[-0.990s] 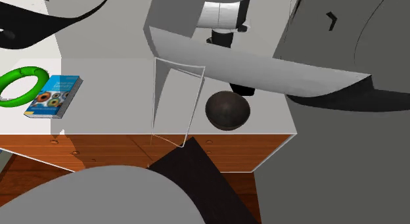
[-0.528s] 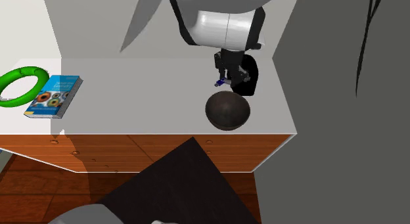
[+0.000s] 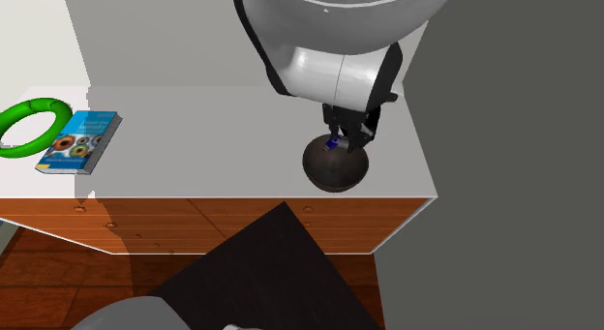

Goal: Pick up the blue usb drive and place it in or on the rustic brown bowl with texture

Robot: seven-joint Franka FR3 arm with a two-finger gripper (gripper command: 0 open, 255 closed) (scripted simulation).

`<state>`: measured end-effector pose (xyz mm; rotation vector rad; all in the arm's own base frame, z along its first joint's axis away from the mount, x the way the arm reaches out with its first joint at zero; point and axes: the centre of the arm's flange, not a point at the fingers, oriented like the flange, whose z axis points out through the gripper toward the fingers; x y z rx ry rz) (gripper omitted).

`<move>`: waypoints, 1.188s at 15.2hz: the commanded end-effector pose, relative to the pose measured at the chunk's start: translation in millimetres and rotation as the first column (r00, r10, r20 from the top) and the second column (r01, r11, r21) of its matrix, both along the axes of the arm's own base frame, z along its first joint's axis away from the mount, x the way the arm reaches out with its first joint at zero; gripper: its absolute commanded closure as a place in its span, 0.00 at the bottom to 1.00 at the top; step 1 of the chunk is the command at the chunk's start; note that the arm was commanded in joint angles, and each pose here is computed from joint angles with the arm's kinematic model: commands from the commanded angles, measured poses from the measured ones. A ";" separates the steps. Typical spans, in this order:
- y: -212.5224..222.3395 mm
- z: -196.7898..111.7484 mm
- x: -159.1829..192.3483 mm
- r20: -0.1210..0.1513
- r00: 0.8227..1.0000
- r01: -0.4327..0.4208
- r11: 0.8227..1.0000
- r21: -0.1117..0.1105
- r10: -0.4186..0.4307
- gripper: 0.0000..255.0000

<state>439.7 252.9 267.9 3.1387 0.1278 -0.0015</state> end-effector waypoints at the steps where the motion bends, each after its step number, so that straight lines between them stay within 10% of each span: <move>1: -0.7 -9.7 0.1 0.000 1.000 0.000 1.000 0.000 0.000 1.00; 17: -0.7 -58.0 0.1 0.000 1.000 0.000 1.000 0.000 0.000 1.00; 18: -0.7 -58.1 0.1 0.000 1.000 0.000 1.000 0.000 0.000 0.00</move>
